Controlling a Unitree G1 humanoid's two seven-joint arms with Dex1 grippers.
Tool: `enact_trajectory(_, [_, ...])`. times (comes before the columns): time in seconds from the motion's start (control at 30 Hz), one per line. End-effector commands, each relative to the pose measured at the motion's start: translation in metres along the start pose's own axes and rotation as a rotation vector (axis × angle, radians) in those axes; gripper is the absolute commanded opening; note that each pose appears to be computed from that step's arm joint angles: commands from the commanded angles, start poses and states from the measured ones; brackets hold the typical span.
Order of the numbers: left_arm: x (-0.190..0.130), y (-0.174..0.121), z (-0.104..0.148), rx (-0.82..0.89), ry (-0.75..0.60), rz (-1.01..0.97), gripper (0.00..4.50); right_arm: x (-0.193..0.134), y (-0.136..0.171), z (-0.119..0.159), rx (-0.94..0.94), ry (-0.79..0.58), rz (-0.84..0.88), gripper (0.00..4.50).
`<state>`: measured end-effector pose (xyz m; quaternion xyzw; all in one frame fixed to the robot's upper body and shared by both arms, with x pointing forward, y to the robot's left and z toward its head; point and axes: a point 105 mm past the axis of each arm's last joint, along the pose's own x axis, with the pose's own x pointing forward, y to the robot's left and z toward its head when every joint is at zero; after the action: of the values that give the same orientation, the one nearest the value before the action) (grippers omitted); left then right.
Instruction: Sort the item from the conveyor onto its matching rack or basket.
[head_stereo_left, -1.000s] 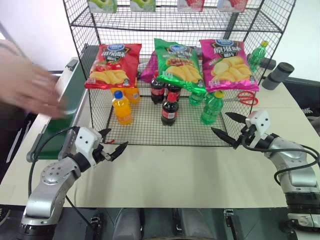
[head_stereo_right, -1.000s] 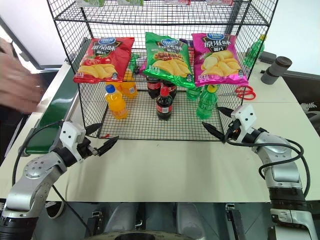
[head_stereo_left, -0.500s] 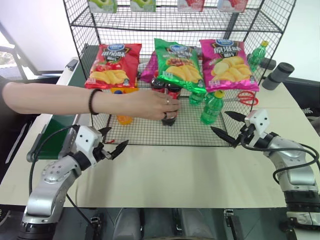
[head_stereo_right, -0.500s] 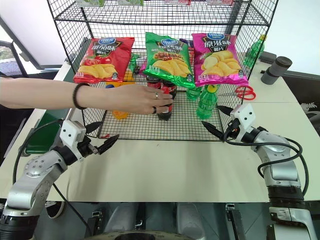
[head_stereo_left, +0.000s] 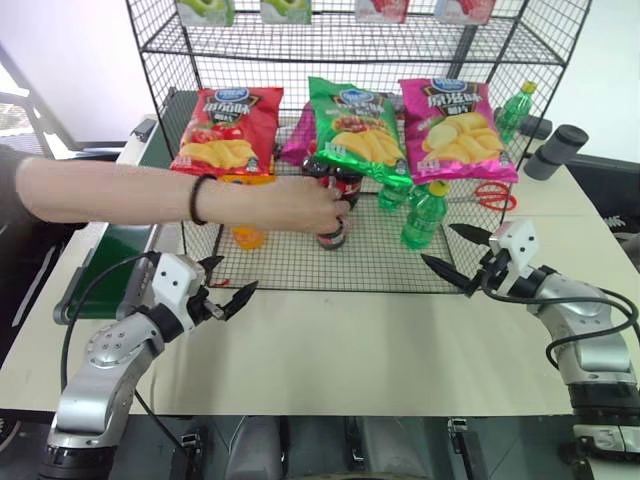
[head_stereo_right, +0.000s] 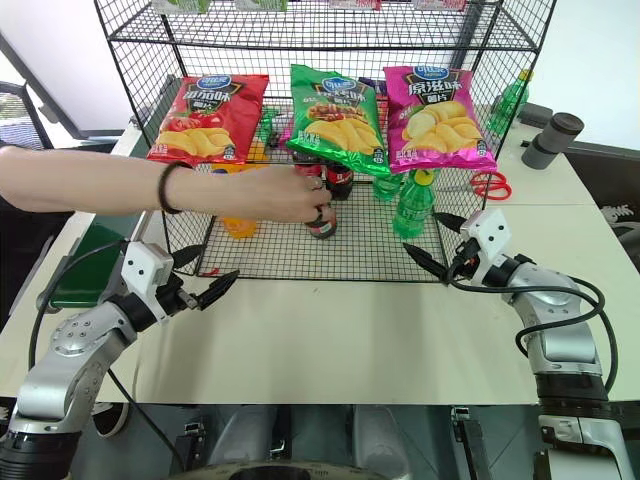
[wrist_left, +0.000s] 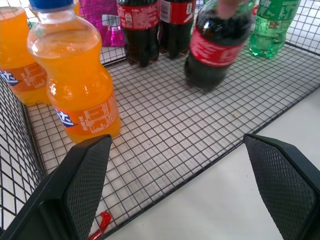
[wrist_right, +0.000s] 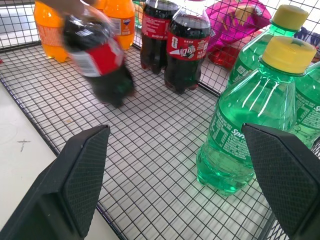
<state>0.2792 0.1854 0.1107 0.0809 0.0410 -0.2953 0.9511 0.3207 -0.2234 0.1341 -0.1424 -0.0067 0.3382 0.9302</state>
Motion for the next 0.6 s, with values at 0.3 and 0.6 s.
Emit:
enact_trajectory(0.3, [0.000, -0.002, 0.009, 0.027, -0.038, -0.013, 4.50, 0.001, 0.003, 0.018, -0.034, -0.054, 0.013, 4.38])
enact_trajectory(0.6, [-0.004, 0.002, 0.007, -0.014, -0.027, 0.015, 4.50, 0.017, 0.025, 0.030, -0.028, -0.103, 0.095, 4.38])
